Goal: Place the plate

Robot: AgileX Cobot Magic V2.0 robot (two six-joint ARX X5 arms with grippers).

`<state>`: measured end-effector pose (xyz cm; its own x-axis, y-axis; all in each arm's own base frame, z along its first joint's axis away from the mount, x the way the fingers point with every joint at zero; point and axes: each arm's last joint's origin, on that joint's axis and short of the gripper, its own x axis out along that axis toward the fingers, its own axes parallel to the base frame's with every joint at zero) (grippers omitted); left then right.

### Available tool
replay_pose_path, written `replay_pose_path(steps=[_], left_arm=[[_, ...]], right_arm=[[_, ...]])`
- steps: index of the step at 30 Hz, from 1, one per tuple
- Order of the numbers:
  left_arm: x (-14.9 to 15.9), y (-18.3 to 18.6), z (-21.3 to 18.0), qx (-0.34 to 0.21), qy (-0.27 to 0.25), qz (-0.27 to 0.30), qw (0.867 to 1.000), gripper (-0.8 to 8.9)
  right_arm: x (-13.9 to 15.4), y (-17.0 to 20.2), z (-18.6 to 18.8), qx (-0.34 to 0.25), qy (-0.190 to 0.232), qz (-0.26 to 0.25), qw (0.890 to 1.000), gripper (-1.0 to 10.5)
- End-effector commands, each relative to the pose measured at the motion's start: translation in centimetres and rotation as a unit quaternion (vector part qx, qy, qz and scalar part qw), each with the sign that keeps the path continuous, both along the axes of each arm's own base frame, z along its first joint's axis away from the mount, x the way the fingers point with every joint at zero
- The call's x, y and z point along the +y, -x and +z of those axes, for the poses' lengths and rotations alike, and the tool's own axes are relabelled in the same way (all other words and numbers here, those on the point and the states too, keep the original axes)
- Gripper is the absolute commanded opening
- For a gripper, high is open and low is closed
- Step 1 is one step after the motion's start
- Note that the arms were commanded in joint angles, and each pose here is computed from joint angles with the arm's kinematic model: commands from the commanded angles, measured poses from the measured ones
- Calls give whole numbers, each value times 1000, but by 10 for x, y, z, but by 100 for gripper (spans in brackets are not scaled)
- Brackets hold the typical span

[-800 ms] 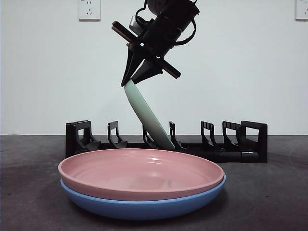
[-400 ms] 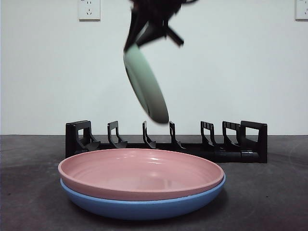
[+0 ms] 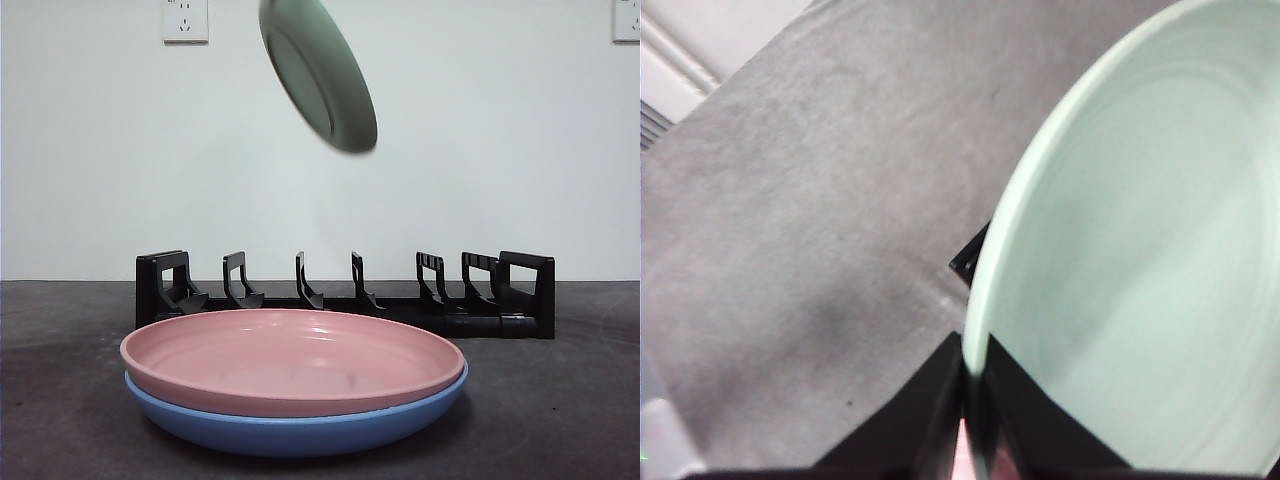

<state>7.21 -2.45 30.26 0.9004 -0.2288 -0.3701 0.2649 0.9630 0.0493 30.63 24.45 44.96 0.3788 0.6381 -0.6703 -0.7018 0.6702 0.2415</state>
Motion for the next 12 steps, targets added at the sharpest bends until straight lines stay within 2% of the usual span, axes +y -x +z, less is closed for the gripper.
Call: replay_pose_path(steps=[1, 12], left_arm=[[0, 0, 3, -6, 2, 1, 1000, 251], [0, 0, 3, -6, 2, 1, 1000, 251]], right_arm=[[7, 23, 7, -15, 33, 28, 999, 12], [43, 85, 21, -45, 34, 104, 993, 12]])
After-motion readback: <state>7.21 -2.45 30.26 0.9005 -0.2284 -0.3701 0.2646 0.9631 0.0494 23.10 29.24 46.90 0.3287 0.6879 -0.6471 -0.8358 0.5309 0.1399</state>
